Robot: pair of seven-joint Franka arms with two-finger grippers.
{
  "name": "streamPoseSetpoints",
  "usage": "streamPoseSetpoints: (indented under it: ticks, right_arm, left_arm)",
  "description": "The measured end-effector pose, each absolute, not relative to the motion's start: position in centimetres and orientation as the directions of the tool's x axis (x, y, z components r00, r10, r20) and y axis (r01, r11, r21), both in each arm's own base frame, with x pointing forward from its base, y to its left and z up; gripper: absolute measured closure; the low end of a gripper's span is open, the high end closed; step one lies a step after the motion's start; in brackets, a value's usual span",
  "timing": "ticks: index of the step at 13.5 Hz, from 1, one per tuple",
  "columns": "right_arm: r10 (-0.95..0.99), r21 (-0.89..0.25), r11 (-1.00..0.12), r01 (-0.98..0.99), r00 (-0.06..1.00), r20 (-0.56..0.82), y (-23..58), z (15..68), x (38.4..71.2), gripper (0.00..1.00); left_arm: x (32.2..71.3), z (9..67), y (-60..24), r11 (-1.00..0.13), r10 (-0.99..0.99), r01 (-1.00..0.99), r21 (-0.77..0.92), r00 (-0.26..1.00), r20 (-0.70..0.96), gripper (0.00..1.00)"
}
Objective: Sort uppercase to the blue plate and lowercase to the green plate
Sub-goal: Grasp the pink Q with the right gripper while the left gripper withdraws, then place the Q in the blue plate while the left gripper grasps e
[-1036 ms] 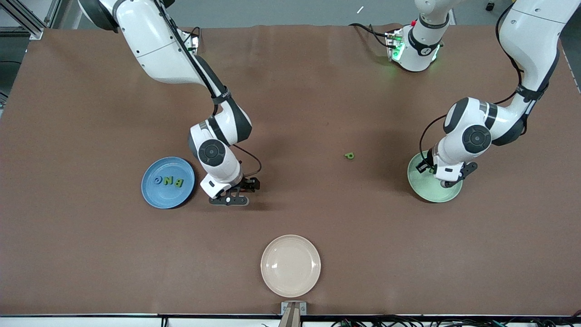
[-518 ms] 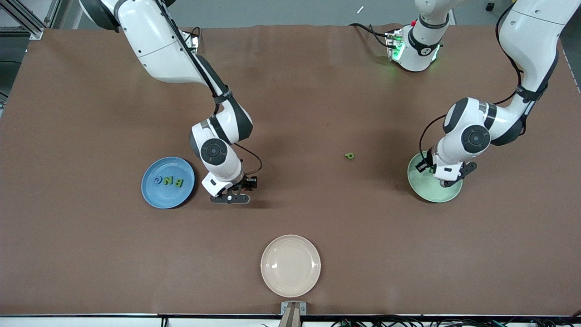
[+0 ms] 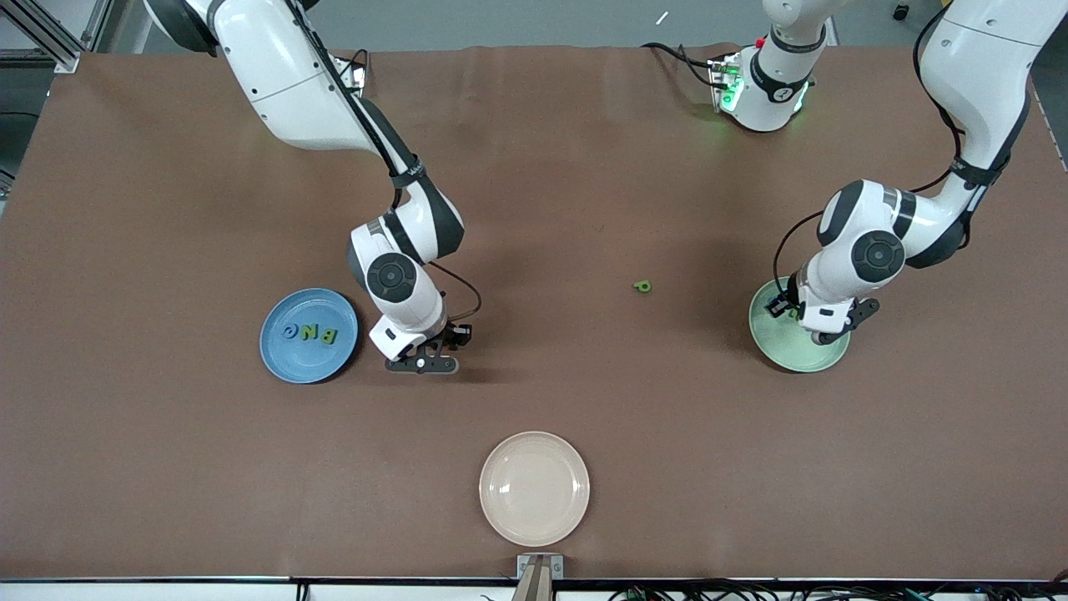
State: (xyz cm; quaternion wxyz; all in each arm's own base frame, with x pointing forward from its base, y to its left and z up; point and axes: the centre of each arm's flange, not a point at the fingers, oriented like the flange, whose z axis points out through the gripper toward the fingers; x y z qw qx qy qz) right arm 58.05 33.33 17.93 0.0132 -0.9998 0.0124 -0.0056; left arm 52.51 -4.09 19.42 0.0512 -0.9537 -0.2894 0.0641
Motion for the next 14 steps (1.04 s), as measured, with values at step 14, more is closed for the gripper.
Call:
streamPoseSetpoints:
  ticks: [14]
  right_arm:
    - [-0.017,0.042,-0.999,-0.002,0.94,-0.341,12.7,25.0,61.4,0.63]
  left_arm:
    - [51.6,25.3,-21.8,-0.96,0.28,0.277,-0.046,0.958,-0.061,0.0]
